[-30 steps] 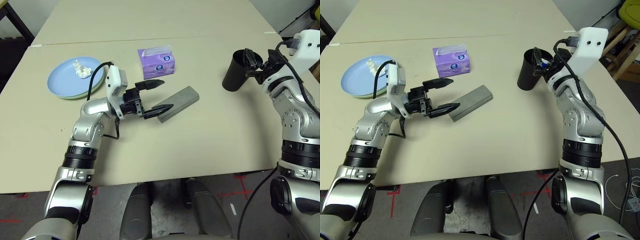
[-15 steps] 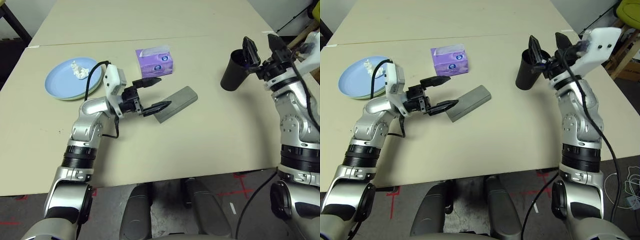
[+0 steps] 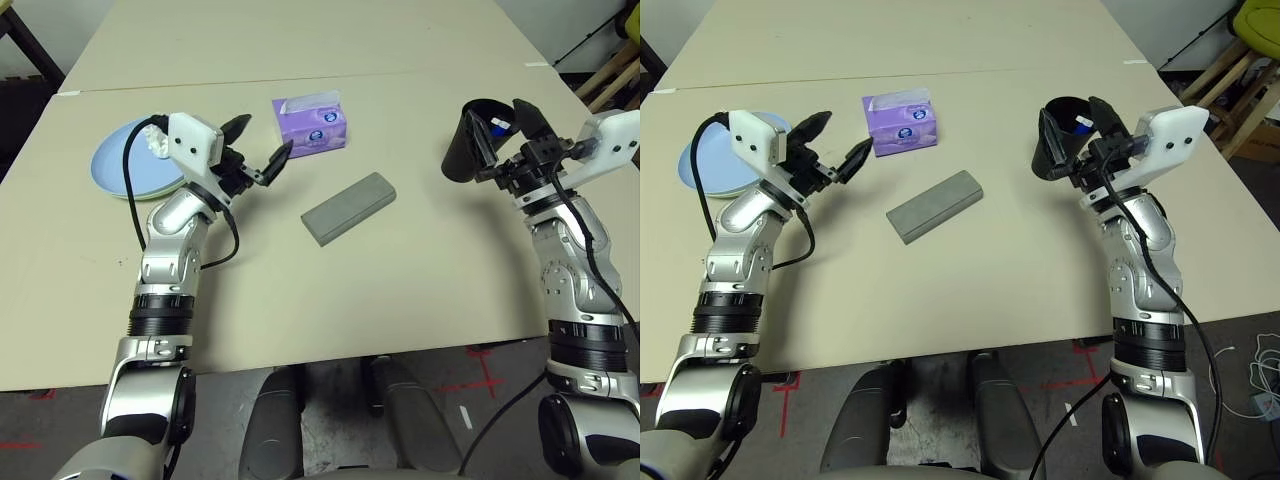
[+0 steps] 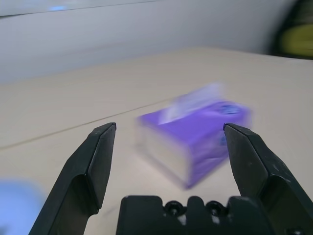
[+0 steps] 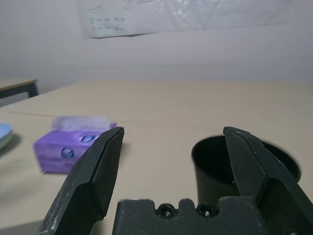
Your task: Organize and tidy the items on the table.
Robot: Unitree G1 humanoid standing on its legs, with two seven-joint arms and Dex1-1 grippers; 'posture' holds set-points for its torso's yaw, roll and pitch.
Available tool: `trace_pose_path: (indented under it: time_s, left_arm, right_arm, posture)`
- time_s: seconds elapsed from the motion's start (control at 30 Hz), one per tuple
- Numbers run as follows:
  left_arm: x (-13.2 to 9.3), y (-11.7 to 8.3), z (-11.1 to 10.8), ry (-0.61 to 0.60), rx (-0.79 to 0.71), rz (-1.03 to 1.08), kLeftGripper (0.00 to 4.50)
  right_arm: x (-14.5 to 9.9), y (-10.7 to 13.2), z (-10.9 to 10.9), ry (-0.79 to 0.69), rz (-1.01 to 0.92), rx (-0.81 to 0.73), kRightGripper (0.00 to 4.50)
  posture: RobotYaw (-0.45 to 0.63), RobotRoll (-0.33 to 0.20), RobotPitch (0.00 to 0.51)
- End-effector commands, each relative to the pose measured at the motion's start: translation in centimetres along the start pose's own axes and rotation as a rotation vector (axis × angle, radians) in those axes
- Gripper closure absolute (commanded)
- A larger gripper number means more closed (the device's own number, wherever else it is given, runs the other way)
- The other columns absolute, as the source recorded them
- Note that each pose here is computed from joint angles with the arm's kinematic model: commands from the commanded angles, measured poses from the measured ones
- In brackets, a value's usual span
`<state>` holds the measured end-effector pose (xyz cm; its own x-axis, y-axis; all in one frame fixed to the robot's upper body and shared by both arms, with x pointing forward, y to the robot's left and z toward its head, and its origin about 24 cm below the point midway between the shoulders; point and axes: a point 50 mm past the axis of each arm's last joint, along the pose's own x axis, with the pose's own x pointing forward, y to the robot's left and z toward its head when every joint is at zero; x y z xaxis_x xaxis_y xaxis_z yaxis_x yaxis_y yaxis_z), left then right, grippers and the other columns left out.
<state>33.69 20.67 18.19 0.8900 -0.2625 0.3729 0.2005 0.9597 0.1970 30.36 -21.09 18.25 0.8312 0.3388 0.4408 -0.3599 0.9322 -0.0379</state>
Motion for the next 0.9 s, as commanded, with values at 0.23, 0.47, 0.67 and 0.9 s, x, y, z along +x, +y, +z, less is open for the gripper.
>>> trace_pose_path:
  time_s: [0.23, 0.47, 0.67, 0.9]
  left_arm:
    - [-2.2, 1.6, -0.6, 0.063, 0.085, 0.231, 0.00]
    - [-3.7, 3.2, -1.2, 0.102, 0.063, 0.278, 0.00]
    - [-5.4, 4.6, -1.3, 0.080, 0.049, 0.273, 0.00]
    - [-6.7, 5.4, -1.1, 0.041, 0.063, 0.337, 0.00]
  right_arm:
    - [-2.7, -2.0, -1.1, 0.024, -0.269, 0.028, 0.03]
    - [-4.1, -1.7, -2.6, 0.091, -0.308, -0.007, 0.03]
    - [-4.2, -2.3, -3.4, 0.115, -0.248, -0.019, 0.03]
    - [-4.2, -3.2, -3.3, 0.083, -0.275, -0.047, 0.03]
  posture:
    - [0.10, 0.000, 0.200]
    - [0.10, 0.000, 0.202]
    - [0.10, 0.000, 0.199]
    - [0.11, 0.000, 0.200]
